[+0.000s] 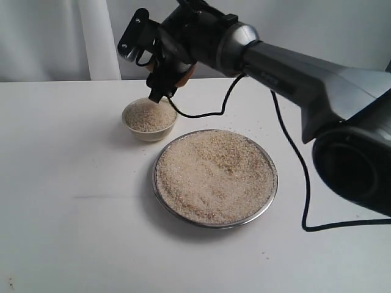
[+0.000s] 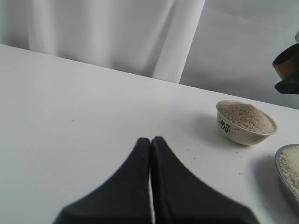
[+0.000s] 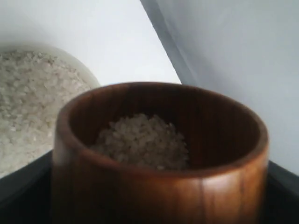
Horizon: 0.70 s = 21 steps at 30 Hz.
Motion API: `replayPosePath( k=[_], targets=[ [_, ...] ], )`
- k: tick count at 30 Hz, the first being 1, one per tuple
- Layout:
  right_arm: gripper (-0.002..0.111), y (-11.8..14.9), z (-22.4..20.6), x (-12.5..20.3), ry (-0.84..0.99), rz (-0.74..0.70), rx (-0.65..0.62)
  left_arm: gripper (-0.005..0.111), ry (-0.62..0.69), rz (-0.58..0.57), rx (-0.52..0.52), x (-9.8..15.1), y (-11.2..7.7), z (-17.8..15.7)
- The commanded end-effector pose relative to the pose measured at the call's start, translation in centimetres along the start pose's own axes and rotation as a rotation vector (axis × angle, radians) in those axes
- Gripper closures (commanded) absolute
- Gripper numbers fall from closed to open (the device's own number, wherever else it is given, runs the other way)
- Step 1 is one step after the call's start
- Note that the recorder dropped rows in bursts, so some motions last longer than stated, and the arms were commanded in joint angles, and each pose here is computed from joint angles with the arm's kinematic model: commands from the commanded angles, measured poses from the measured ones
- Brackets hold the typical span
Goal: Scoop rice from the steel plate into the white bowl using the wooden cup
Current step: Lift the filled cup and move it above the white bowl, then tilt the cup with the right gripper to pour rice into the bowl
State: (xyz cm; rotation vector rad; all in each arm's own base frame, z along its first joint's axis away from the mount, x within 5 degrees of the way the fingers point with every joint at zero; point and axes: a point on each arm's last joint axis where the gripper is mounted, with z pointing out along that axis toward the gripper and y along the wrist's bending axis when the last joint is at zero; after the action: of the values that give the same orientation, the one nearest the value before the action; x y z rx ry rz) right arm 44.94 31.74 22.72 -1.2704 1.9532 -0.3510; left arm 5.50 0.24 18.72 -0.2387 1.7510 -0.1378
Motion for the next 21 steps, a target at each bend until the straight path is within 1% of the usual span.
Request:
replayPosePath(
  k=[1, 6, 13, 16, 21],
  targets=[
    [0.108, 0.7, -0.3, -1.3, -0.011, -0.097, 0.047, 0.107, -0.013, -0.005, 0.009, -0.2, -0.1, 0.0],
    [0.108, 1.5, 0.5, -0.6, 0.101, -0.232, 0.120, 0.107, -0.013, -0.005, 0.009, -0.2, -0.1, 0.0],
    [0.108, 2.6, 1.1, -0.6, 0.124, -0.333, 0.115, 0.107, -0.013, -0.005, 0.009, -0.2, -0.1, 0.0],
    [0.108, 3.0, 1.3, -0.7, 0.143, -0.390, 0.153, 0.107, -0.013, -0.005, 0.009, -0.2, -0.1, 0.0],
    [0.108, 4.0, 1.5, -1.0, 0.153, -0.473, 0.165, 0.107, -0.013, -0.005, 0.009, -0.2, -0.1, 0.0]
  ],
)
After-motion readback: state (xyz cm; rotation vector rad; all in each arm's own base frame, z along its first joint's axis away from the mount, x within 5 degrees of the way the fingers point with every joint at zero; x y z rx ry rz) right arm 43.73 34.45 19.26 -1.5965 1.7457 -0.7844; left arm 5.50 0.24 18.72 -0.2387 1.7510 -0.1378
